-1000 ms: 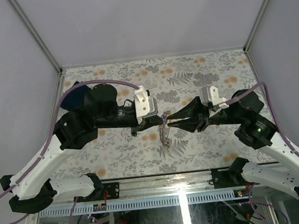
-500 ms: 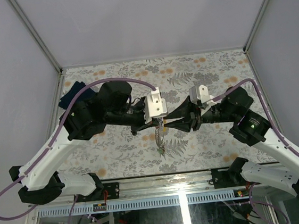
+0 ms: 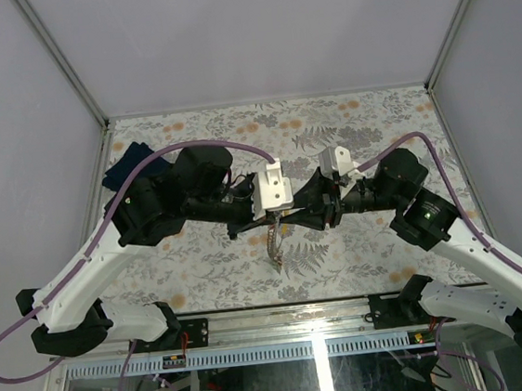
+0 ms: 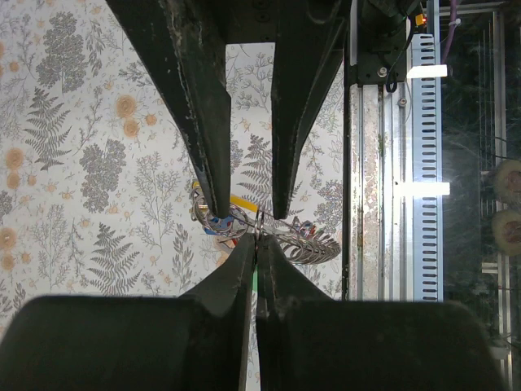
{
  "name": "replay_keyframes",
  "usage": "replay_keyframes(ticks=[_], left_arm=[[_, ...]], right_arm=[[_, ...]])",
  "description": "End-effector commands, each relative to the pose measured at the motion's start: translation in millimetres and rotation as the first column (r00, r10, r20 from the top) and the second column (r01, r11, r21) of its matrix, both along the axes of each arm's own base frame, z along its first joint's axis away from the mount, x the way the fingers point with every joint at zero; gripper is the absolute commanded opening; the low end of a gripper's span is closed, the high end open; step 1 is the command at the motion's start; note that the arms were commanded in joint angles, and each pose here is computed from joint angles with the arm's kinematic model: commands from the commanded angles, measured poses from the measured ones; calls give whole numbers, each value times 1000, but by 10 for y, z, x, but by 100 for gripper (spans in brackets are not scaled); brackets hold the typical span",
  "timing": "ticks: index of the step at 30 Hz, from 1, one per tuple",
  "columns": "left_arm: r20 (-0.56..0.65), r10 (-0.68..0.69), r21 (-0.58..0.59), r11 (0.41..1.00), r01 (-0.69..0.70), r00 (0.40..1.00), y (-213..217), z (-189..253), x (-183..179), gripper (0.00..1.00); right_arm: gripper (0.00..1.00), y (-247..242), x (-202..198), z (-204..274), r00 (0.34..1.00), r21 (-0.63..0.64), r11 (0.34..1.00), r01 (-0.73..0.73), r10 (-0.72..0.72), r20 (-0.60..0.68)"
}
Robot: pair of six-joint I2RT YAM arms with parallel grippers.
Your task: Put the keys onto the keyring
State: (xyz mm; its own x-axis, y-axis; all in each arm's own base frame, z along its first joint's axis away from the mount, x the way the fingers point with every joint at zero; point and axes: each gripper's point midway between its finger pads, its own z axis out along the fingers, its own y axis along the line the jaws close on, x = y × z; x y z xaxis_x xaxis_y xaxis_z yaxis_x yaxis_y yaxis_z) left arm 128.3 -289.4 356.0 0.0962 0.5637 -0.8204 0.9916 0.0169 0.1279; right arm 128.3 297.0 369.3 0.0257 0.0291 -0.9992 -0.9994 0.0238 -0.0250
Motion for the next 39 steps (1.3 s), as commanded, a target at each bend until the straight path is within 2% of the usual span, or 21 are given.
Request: replay_keyframes(ticks=[1, 11, 19, 26, 30, 33, 39], left_arm=[[64, 0, -68, 998, 4, 998, -45, 252, 35, 0], [73, 6, -71, 997, -1, 997, -52, 262, 51, 0], [71, 0, -80, 997, 5, 998, -68, 274, 36, 0], [72, -3, -91, 996, 10, 997, -82, 295, 30, 0], [78, -3, -102, 995, 11, 997, -89, 321, 30, 0], [83, -2, -114, 993, 11, 997, -82, 345, 23, 0], [104, -22, -192, 980, 42, 994, -51, 445, -73, 21]], right_arm=[[35, 22, -53, 111, 999, 38, 998, -41, 40, 25], [35, 43, -63, 31, 998, 16, 998, -60, 60, 0], [28, 69, -2, 12, 999, 10, 999, -39, 39, -5], [18, 69, 18, 2, 1000, 7, 1000, -29, 29, -5], [0, 55, 20, 4, 1000, -2, 1000, -24, 24, 4], [0, 9, 9, 59, 999, 11, 1000, -6, 6, 32], [0, -89, -98, 240, 996, 56, 998, -13, 8, 88]])
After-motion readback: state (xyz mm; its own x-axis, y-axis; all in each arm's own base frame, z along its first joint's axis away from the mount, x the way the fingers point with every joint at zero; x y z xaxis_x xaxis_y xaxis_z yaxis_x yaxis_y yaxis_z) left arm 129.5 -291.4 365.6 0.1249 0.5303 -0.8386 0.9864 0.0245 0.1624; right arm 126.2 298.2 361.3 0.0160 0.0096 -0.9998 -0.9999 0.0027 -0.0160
